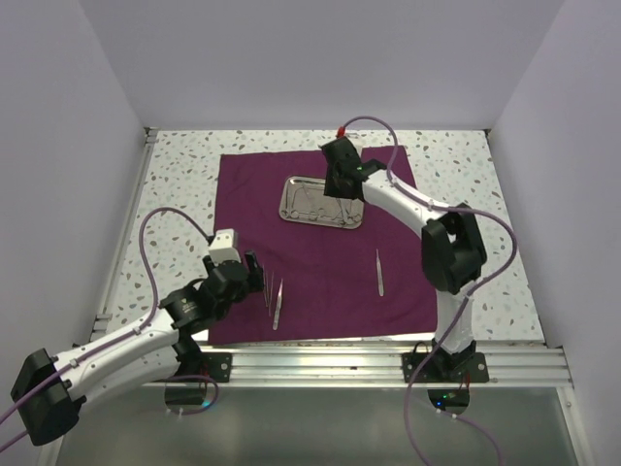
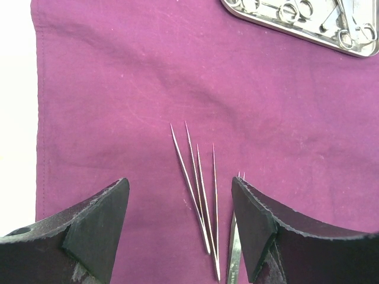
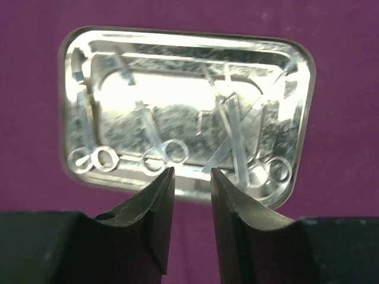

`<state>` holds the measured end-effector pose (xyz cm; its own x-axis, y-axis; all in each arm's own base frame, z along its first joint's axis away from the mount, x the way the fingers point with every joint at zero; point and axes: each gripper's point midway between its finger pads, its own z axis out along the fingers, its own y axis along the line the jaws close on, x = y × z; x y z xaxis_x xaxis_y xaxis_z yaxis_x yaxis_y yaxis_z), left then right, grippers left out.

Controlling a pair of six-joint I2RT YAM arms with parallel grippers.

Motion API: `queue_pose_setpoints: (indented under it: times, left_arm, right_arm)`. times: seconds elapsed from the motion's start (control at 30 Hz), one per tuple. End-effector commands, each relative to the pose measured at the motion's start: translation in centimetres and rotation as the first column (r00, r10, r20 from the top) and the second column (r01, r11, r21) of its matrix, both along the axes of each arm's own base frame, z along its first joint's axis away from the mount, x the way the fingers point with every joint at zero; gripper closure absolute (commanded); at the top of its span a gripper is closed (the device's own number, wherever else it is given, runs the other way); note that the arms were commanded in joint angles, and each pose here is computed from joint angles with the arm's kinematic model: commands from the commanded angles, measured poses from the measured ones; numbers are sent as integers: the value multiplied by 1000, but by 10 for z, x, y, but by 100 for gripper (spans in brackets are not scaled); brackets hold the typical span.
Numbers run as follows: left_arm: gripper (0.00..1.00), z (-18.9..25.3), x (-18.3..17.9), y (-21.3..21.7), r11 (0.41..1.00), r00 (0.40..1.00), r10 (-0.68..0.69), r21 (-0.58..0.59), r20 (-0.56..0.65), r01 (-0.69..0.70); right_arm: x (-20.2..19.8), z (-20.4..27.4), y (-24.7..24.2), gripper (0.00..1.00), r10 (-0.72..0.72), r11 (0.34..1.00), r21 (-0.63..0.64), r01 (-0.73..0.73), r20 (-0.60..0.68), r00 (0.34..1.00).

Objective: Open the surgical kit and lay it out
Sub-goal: Pick up the medical item from the container.

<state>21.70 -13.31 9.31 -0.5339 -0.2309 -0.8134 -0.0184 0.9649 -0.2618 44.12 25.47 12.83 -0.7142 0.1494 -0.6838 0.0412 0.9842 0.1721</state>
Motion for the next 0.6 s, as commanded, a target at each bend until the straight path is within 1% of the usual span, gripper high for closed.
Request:
queue_pose_setpoints:
  times: [0.0,0.03,0.07,0.17,0.27,0.4,0.57]
  left_arm:
    - [26,1,3,-5,1000,1000,-16,-5,19,16]
    - [26,1,3,-5,1000,1000,-17,-3,19,17]
    - [27,2,3,-6,1000,1000,-22,-4,19,22]
    - [26,2,3,-6,1000,1000,-23,-5,21,23]
    - [27,2,3,-6,1000,999,-25,-5,21,25]
    - [26,1,3,-7,1000,999,-28,0,18,28]
    - [26,0,3,-7,1000,999,-29,5,15,29]
  right_arm:
    - [25,-2,-21,65,-32,997,-66,31,-14,999]
    - [29,-20,-23,65,-33,996,-90,29,-48,998]
    - [39,-14,-25,65,-43,996,-83,40,-32,999]
    - [52,-29,-25,65,-41,994,-103,35,-58,997]
    - [60,-33,-24,65,-40,993,-112,33,-61,997]
    - [68,-54,-22,64,-38,992,-123,27,-89,995]
    - [74,-68,-24,63,-47,991,-126,33,-109,993]
